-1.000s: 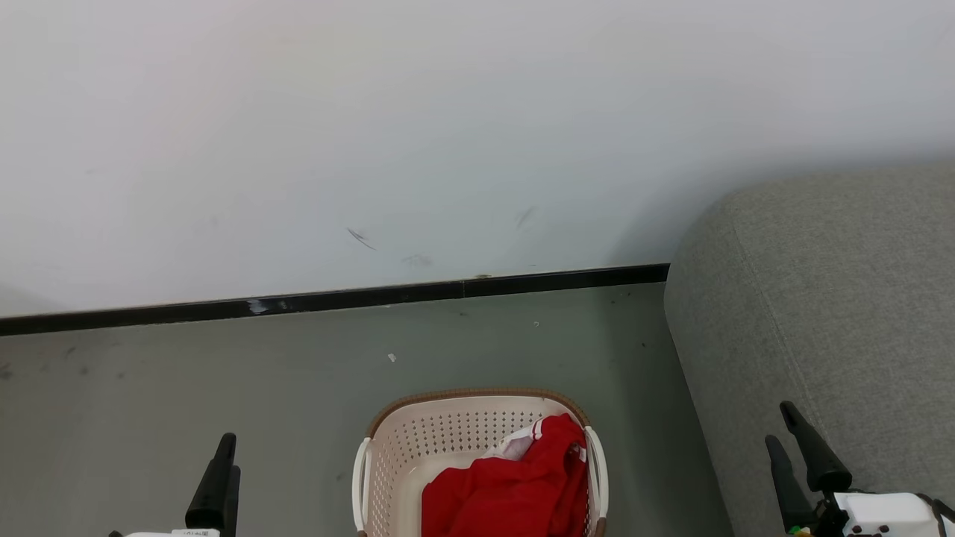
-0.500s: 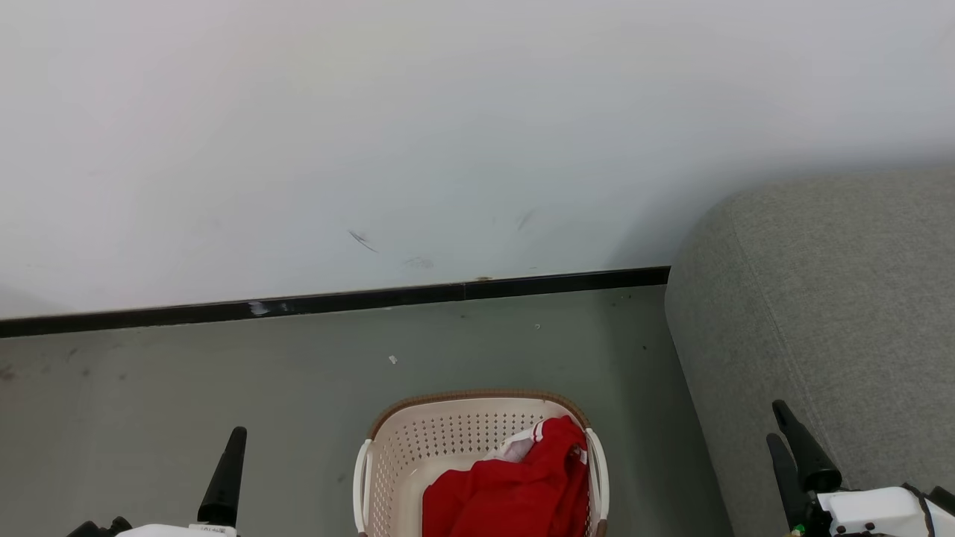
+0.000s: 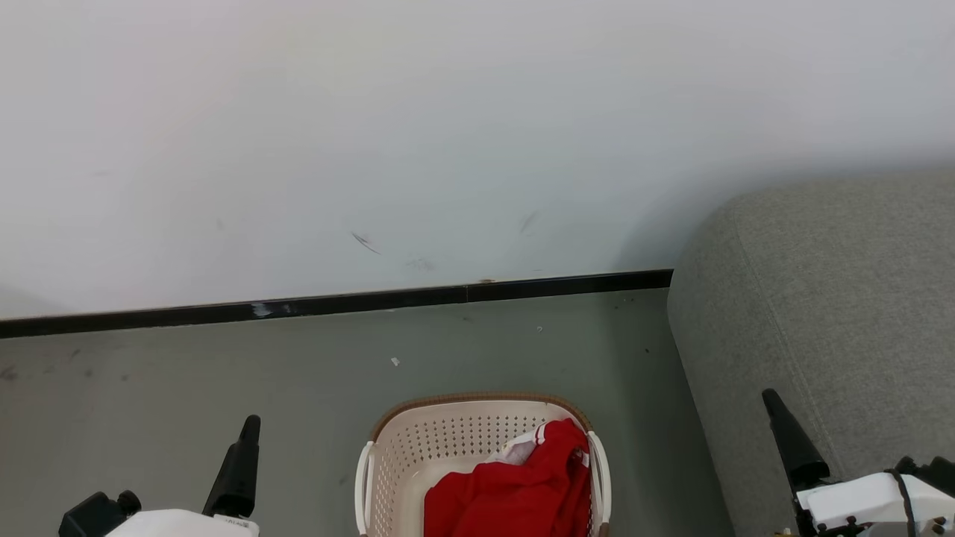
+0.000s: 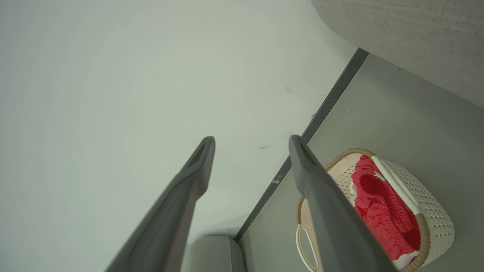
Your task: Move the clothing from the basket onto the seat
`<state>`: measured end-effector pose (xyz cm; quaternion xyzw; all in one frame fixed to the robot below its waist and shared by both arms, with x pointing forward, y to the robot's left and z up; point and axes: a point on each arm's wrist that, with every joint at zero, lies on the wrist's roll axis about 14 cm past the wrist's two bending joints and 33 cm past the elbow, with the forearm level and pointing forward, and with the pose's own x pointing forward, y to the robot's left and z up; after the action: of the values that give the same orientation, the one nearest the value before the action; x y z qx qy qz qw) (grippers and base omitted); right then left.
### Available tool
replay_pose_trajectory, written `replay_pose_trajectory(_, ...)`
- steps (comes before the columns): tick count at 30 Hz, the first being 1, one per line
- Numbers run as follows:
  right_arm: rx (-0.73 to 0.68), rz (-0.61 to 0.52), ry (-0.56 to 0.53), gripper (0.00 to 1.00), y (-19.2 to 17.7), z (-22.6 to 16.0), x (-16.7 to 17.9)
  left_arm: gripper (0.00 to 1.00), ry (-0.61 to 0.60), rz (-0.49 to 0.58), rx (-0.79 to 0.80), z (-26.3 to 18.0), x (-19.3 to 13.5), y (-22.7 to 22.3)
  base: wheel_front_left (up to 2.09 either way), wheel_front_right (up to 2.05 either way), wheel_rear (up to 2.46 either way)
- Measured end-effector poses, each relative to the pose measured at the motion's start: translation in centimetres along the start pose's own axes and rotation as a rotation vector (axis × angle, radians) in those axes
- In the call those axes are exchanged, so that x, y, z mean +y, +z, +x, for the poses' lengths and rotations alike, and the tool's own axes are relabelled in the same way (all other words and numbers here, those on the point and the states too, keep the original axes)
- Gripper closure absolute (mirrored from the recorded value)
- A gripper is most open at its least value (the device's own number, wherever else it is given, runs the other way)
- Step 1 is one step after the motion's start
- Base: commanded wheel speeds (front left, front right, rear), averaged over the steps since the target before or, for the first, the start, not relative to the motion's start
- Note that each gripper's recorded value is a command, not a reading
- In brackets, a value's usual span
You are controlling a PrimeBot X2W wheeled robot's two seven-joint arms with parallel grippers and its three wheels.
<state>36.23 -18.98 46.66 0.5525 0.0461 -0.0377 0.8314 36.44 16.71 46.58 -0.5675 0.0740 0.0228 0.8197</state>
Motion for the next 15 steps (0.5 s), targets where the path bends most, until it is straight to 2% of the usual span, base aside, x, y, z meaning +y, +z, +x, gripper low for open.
replay_pose_trajectory(15, 0.026, -0.29, 0.052, 0.0, -1.2, 0.0, 1.3, 0.0, -0.024, 0.294, -0.012, 0.1, -1.5, 0.0, 0.0, 0.0, 0.0)
